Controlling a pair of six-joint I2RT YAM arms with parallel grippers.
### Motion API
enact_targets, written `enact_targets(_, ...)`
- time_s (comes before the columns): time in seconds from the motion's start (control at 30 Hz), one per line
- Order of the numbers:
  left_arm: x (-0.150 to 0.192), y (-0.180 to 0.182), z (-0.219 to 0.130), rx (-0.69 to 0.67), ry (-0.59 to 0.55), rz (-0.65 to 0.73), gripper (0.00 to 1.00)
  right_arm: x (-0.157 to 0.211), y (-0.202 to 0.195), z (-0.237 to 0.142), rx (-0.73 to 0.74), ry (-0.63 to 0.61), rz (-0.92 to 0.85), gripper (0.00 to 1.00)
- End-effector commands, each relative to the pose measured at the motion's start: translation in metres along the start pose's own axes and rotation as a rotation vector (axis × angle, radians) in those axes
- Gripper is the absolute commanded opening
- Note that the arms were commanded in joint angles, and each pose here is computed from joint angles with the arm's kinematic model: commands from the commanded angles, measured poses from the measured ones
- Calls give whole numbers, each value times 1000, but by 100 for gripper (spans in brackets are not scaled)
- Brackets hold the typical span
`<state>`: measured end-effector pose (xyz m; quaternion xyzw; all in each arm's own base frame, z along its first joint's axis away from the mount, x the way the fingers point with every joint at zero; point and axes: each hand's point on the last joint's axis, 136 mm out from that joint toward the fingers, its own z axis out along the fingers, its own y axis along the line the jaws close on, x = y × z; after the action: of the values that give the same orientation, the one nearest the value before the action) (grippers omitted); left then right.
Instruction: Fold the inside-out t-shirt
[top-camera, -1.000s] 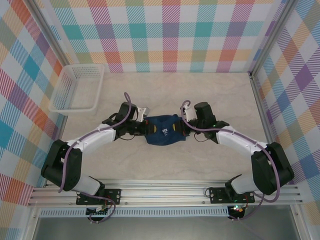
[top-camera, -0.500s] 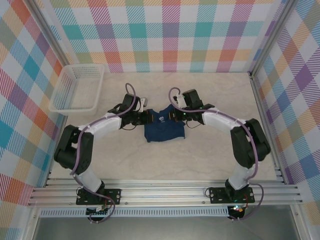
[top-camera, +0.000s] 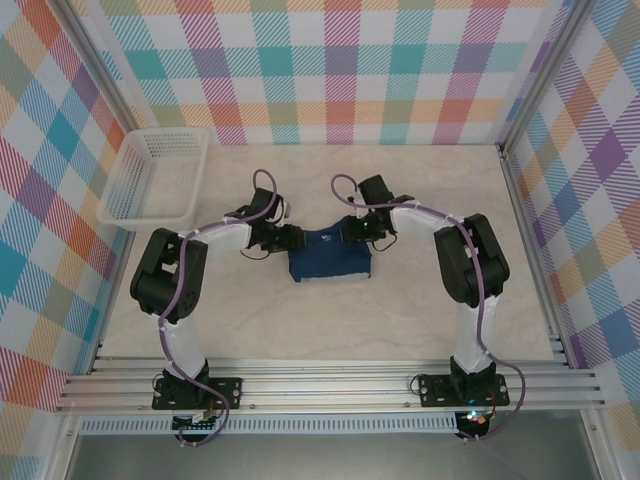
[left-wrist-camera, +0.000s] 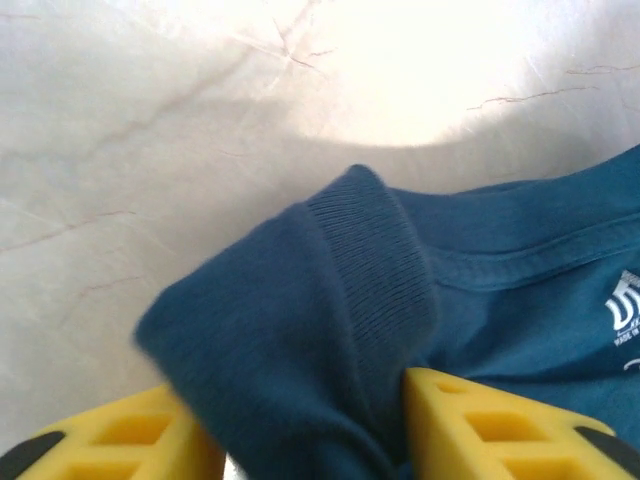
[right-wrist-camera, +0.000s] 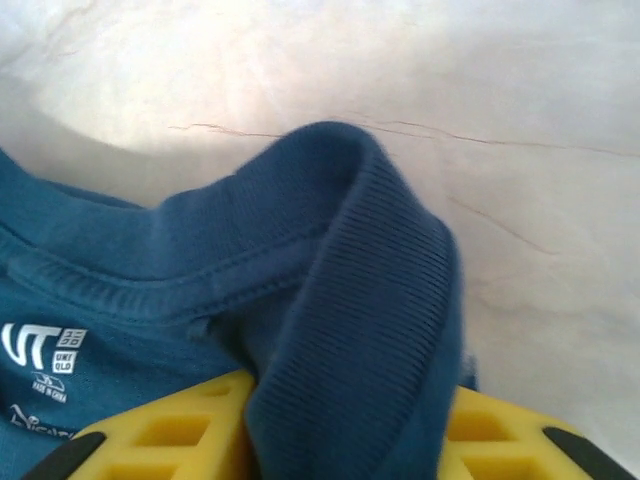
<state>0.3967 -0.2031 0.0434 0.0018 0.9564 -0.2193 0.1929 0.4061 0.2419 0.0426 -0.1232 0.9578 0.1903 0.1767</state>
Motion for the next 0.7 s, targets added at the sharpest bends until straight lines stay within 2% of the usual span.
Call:
enact_targets(0.0, -14, 0, -28, -35, -65, 12, 53, -3, -9, -39, 47, -19, 6, 41)
enact_targets(0.13, -3, 9, -55, -92, -85, -16, 62, -1, -5, -69, 48, -62, -13, 47)
enact_targets(0.2, 7, -3, -68, -17, -102, -29, 70, -1, 10, -81, -18, -96, -20, 53)
enact_targets(0.33, 18, -53, -81, 229, -108, -9, 69, 2, 52, -79, -206, -112, -20, 49)
enact_targets(0.4, 25, -72, -77, 298, -82, 9, 67, 3, 66, -67, -278, -87, 10, 46)
enact_targets(0.47, 30, -81, -67, 310, -52, 12, 65, 2, 69, -53, -316, -67, 48, 43)
enact_targets(0.57, 38, -83, -46, 308, -11, 17, 63, 3, 56, -30, -268, -38, 76, 39)
enact_targets(0.67, 50, -64, -22, 245, 32, 4, 61, 13, 32, -10, -212, 11, 131, 35)
